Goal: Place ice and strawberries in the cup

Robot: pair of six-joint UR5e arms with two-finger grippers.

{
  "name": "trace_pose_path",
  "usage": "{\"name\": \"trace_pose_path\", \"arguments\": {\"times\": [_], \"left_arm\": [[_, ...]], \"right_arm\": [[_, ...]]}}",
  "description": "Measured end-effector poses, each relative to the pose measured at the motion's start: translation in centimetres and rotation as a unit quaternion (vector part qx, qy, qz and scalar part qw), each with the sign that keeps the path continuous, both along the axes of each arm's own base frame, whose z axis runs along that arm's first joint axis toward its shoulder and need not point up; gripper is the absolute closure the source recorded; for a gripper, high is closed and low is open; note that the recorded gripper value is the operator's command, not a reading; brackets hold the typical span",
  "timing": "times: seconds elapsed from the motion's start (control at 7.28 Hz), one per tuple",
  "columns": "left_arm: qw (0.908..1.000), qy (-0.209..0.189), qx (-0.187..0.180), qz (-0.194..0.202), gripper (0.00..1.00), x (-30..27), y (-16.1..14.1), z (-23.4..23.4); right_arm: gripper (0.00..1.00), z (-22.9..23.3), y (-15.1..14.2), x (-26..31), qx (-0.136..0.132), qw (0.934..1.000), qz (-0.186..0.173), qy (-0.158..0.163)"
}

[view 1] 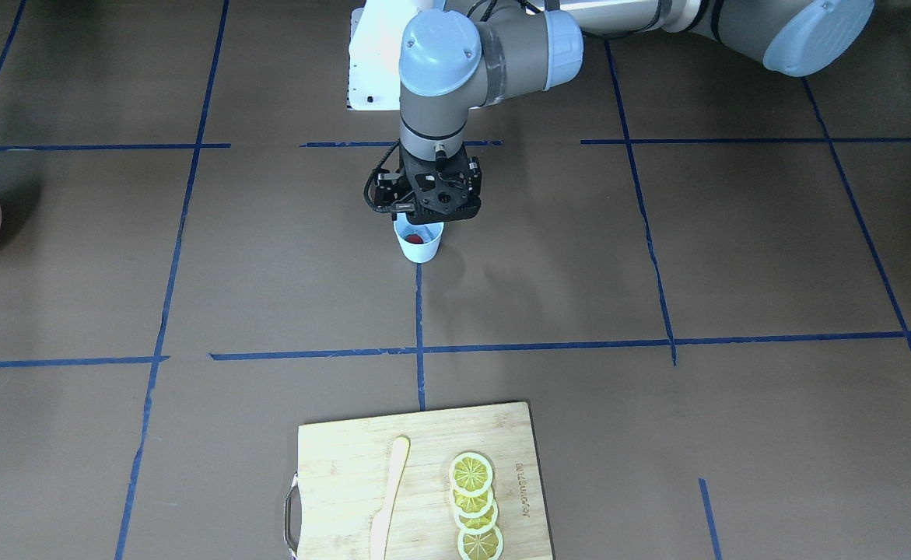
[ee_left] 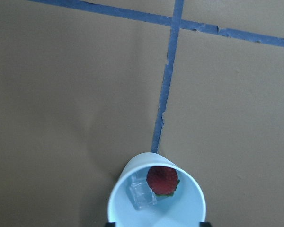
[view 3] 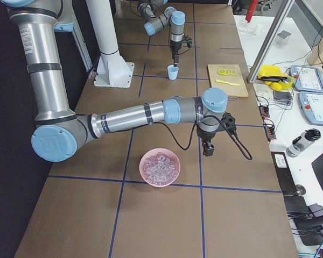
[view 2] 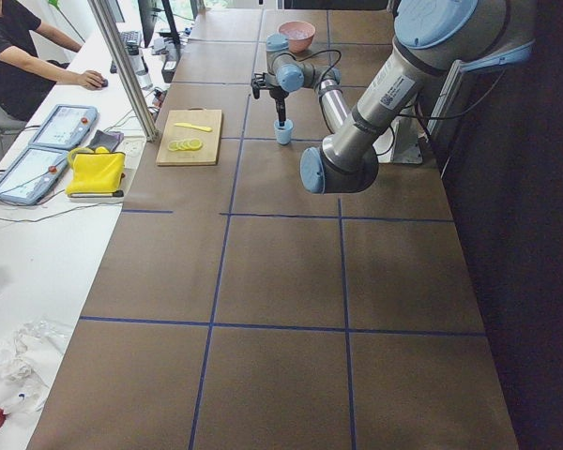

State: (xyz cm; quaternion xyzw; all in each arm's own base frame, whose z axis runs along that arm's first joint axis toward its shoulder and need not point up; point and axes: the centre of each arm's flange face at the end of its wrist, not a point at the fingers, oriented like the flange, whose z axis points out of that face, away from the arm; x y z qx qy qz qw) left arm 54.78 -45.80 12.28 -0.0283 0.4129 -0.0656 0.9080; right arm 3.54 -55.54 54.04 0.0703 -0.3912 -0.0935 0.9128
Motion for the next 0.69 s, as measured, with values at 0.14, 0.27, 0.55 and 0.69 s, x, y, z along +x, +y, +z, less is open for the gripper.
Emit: {"name": "trace_pose_path", "arguments": {"times": [0.14, 0.27, 0.55, 0.69], "left_arm": [[0.9997, -0.015, 0.016, 0.007, 0.0, -3.1, -0.9, 0.6], [0.9988, -0.029, 0.037, 0.015, 0.0, -7.2, -1.6, 2.1], [0.996, -0.048, 0.066, 0.035, 0.0, -15.2, -3.5, 6.3], [0.9943, -0.056, 0.078, 0.046, 0.0, -19.0, -4.7, 8.9]], "right_arm": [[0.01, 1.7, 0.3, 1.0, 0.0, 1.0, -0.006, 0.002], [0.01, 3.6, 1.2, 2.2, -0.006, 0.9999, -0.008, 0.003], [0.01, 6.5, 3.5, 4.7, -0.021, 0.9997, 0.008, 0.003], [0.01, 7.6, 4.6, 5.6, -0.018, 0.9997, 0.017, 0.004]]}}
